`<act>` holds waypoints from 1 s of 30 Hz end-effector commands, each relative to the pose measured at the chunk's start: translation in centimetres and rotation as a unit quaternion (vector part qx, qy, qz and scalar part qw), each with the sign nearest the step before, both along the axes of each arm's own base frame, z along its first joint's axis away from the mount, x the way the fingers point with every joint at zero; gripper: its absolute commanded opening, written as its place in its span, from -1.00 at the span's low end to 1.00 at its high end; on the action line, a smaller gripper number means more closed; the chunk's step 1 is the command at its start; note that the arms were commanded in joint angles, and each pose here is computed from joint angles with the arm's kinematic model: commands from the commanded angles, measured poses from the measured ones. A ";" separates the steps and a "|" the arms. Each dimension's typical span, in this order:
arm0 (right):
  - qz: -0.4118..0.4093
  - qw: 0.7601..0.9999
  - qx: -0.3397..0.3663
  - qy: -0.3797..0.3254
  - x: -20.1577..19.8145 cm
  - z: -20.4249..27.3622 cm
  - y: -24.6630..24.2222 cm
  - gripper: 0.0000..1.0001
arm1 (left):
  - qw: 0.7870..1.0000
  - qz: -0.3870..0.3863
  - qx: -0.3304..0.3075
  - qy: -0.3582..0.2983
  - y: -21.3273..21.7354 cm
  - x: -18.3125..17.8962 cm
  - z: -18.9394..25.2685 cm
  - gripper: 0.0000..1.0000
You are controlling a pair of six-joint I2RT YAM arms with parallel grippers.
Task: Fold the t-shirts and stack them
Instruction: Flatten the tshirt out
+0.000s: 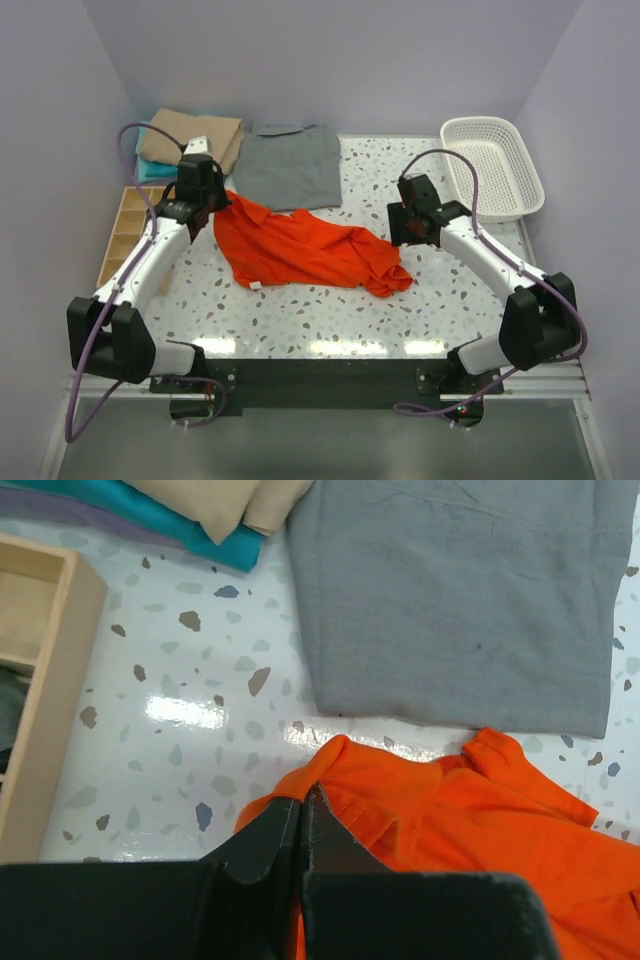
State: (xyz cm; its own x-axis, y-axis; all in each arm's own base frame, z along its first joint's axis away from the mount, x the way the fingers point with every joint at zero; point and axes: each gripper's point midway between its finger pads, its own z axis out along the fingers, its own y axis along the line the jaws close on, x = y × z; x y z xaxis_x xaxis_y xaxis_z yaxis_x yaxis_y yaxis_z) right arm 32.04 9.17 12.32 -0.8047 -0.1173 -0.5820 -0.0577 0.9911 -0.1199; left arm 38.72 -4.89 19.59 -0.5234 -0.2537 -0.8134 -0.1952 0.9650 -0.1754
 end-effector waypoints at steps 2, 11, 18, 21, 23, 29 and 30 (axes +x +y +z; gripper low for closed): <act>0.006 0.999 0.042 0.026 0.3 -1.8 1.7 0.38 | 0.999 -0.023 -0.045 0.012 -2.0 1.8 -2.4 -1.00; -0.002 0.986 0.149 0.071 -0.5 -3.9 3.1 0.36 | 0.997 -0.043 -0.059 0.022 -3.1 2.8 -3.1 -1.00; -0.038 0.951 0.287 0.106 -1.1 -6.1 4.5 0.23 | 0.997 -0.050 -0.056 0.022 -3.2 2.5 -3.0 -1.00; -0.051 0.937 0.329 0.106 -0.9 -6.6 5.3 0.14 | 0.997 -0.052 -0.055 0.021 -3.2 2.5 -2.9 -1.00; -0.057 0.930 0.347 0.104 -0.6 -6.7 5.8 -0.01 | 0.997 -0.055 -0.056 0.021 -3.3 2.5 -2.9 -1.00; -0.038 0.924 0.373 0.067 0.2 -5.1 6.4 -1.00 | 0.997 -0.058 -0.056 0.022 -3.3 2.4 -2.9 -1.00; -0.025 0.926 0.372 0.052 0.7 -4.0 6.5 -1.00 | 0.997 -0.057 -0.056 0.022 -3.3 2.3 -2.8 -1.00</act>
State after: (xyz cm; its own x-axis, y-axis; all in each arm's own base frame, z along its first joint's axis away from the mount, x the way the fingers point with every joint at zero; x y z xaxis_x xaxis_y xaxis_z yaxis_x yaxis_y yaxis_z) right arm 30.38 14.44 4.17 -0.9054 0.3103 -0.2897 0.1228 0.8447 0.5210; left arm 40.29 -7.93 14.00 -0.6486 -0.2743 -0.7099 -0.1298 0.9590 -0.2520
